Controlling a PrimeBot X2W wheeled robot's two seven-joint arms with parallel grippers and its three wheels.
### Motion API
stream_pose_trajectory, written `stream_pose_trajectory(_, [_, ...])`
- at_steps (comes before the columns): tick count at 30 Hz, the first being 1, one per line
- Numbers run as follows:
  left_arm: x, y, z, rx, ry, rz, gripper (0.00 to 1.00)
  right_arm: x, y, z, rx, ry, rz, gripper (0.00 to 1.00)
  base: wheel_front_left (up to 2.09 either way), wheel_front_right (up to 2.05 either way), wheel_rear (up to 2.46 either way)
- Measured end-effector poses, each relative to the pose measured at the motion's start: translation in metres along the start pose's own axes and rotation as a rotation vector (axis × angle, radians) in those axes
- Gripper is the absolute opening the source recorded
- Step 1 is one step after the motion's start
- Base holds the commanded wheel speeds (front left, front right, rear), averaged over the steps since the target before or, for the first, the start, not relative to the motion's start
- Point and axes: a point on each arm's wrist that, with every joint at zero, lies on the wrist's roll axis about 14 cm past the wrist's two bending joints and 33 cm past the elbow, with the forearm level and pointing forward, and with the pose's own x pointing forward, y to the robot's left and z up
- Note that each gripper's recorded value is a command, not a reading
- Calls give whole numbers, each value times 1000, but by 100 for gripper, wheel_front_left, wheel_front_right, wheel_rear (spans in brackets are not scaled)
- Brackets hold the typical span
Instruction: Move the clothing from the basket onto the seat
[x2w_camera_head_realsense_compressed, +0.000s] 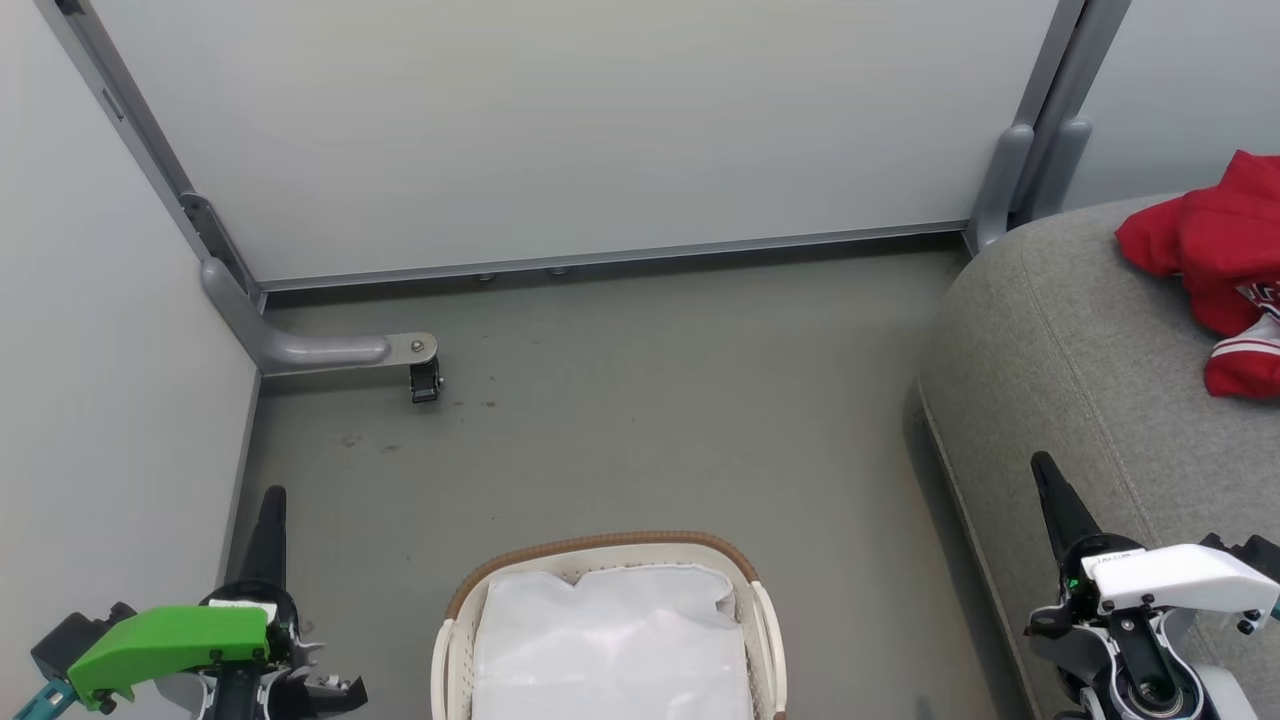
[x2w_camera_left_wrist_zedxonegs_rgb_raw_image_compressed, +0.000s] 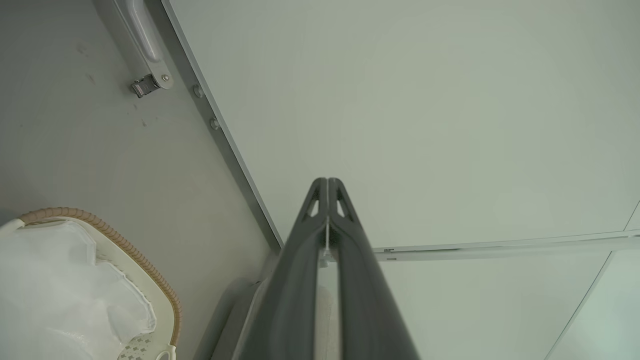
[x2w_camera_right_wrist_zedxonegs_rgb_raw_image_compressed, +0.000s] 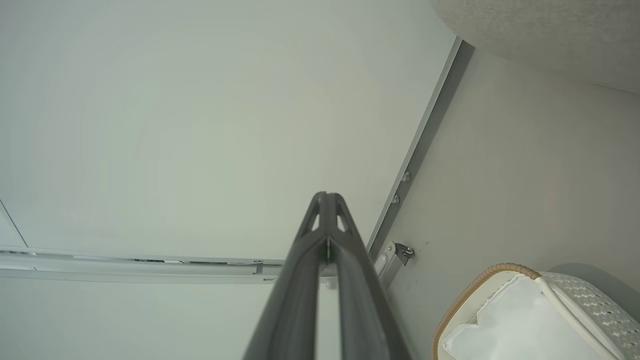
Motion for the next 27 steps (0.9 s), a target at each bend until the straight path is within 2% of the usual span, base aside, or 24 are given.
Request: stream_pose_trajectory(27, [2,-19,5,-170,3,-67,0,-2,15,5,180,3,58,0,0,0,0])
